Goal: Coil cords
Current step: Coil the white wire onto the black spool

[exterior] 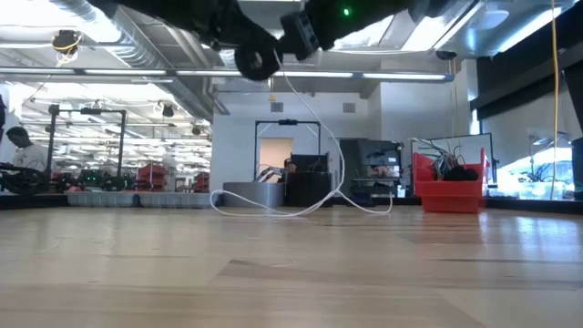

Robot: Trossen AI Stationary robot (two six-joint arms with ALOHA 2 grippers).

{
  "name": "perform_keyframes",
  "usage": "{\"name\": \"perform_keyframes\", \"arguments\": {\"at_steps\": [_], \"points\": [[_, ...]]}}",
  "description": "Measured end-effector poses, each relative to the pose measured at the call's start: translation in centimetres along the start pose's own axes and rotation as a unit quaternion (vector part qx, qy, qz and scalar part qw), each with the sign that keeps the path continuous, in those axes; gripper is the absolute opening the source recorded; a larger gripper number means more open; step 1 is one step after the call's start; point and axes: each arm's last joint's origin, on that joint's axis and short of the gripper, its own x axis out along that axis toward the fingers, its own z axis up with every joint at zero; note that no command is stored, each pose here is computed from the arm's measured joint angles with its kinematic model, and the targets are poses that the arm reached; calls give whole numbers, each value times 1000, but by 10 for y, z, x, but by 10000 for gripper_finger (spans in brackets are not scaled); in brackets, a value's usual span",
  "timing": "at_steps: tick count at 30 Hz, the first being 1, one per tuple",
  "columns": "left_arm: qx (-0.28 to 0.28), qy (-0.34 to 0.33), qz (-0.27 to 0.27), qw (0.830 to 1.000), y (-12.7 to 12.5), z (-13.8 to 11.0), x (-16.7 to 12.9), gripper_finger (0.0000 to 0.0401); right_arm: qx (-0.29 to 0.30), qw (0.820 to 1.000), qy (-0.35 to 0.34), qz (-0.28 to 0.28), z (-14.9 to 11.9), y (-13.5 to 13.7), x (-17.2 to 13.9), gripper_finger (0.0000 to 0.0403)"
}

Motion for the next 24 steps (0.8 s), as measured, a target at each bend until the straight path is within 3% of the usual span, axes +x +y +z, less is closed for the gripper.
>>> {"name": "perform_keyframes", "arguments": {"at_steps": [10, 17, 24], "points": [[-1, -7, 21, 1000, -2, -4, 14, 4, 124, 991, -57, 5, 15, -7, 0, 5], [19, -3, 31, 999, -1, -5, 14, 2, 137, 987, -84, 1, 24, -14, -5, 5], [22, 6, 26, 999, 0, -8, 16, 7, 164, 974, -154, 1, 52, -37, -17, 5]]}}
